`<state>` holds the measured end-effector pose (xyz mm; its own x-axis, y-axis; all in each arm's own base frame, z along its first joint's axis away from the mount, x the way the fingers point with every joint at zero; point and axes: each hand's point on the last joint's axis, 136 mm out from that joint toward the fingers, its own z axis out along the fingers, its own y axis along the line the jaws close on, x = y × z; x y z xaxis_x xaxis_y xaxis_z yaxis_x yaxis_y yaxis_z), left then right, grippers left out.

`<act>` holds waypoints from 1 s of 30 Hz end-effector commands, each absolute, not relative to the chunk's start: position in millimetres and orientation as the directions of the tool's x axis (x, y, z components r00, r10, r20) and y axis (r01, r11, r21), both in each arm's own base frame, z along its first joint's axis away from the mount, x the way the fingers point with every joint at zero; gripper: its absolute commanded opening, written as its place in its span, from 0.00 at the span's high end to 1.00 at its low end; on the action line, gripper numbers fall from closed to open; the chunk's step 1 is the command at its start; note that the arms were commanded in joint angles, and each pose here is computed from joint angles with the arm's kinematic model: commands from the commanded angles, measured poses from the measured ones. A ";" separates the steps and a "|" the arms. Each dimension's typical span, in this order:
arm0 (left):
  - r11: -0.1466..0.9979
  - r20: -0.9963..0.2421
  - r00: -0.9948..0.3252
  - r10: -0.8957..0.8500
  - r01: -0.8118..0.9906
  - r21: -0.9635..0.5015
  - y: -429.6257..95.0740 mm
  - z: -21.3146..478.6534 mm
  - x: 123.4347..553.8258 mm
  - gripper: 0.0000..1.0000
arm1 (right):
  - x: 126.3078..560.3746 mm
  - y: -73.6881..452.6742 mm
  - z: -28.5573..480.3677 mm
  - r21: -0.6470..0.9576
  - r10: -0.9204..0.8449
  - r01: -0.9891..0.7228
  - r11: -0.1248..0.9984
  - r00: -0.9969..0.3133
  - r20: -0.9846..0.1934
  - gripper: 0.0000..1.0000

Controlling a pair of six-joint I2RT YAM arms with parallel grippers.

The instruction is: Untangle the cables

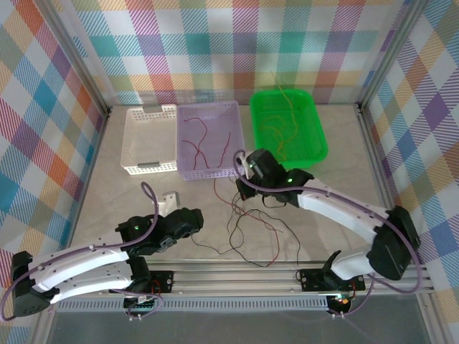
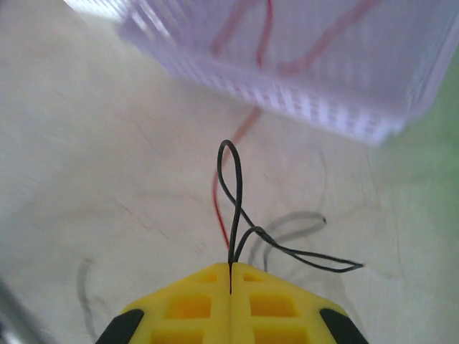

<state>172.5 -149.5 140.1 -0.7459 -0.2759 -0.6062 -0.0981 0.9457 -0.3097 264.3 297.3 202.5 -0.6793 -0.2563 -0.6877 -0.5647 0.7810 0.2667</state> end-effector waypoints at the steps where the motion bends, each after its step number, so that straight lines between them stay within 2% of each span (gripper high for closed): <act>1: 0.918 -0.616 -0.723 -0.313 -0.063 -0.393 -171.8 154.2 178.3 0.13 | 252.2 300.8 264.8 0.325 -0.217 -0.646 0.691 -0.614 -0.759 1.00; 5: 0.874 -0.626 -0.699 -0.345 0.004 -0.486 -192.2 171.3 181.8 0.12 | 232.8 306.6 317.8 0.384 -0.177 -0.713 0.587 -0.576 -0.798 1.00; 12: 0.733 -0.621 -0.645 -0.445 0.137 -0.666 -211.2 210.3 183.0 0.11 | 210.3 311.8 387.5 0.434 -0.116 -0.784 0.444 -0.530 -0.840 1.00; 16: 0.640 -0.604 -0.629 -0.490 0.211 -0.739 -216.8 231.3 179.1 0.11 | 211.4 309.8 411.3 0.401 -0.108 -0.802 0.443 -0.492 -0.864 1.00; 19: 0.550 -0.576 -0.614 -0.540 0.261 -0.793 -216.3 245.1 174.7 0.10 | 208.9 315.3 405.0 0.407 -0.136 -0.814 0.415 -0.497 -0.857 1.00; 22: 0.482 -0.565 -0.593 -0.573 0.314 -0.818 -214.1 259.0 171.3 0.09 | 199.5 327.3 394.8 0.453 -0.171 -0.826 0.337 -0.526 -0.833 1.00; 30: 0.394 -0.583 -0.591 -0.558 0.429 -0.813 -231.3 292.6 163.7 0.05 | 191.0 349.5 361.6 0.546 -0.255 -0.804 0.234 -0.593 -0.764 1.00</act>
